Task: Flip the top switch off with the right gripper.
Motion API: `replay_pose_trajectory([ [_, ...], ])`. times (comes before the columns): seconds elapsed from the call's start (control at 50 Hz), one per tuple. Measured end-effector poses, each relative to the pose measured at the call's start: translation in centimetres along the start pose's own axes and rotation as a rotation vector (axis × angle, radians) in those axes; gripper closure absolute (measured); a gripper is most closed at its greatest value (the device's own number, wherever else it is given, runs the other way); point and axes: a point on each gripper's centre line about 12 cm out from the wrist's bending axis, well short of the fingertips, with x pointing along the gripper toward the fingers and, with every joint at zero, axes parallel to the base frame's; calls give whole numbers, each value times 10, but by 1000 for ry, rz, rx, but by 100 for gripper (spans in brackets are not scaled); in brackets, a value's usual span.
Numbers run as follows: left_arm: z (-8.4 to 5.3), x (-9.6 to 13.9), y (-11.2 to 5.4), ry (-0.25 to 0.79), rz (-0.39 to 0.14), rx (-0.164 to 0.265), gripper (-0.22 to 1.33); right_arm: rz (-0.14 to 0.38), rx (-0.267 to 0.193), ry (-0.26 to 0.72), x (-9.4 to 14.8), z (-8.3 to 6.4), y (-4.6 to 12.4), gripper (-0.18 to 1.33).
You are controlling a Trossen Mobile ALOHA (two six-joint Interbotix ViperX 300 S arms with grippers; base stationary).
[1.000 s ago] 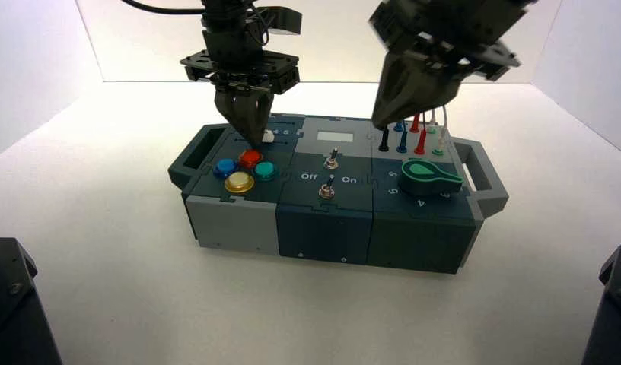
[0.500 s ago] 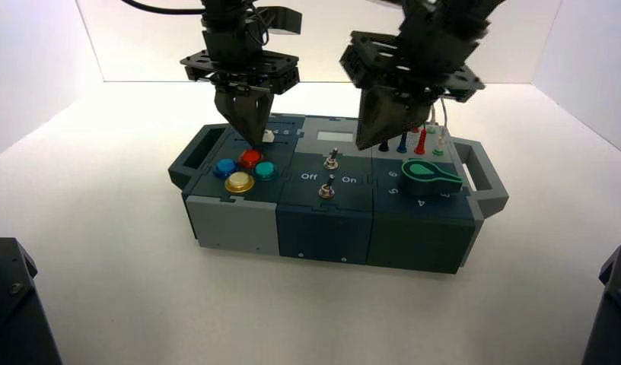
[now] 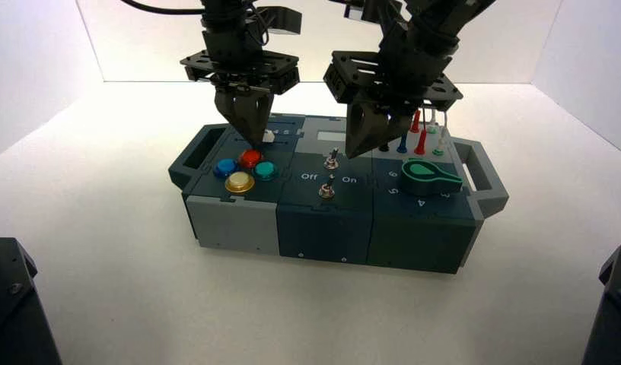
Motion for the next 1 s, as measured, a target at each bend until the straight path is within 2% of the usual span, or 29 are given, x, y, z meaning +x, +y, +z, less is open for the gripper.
replay_pose_trajectory([
  [0.36,0,2,0,0,1,-1,126,9,-9,-17,2,12,6,129],
  [0.74,0,3,0,3,1,1,126,12,-22,7,7,10,11,129],
  [1.0,0,3,0,1,0,1,126,14,-14,10,7,10,12,129],
])
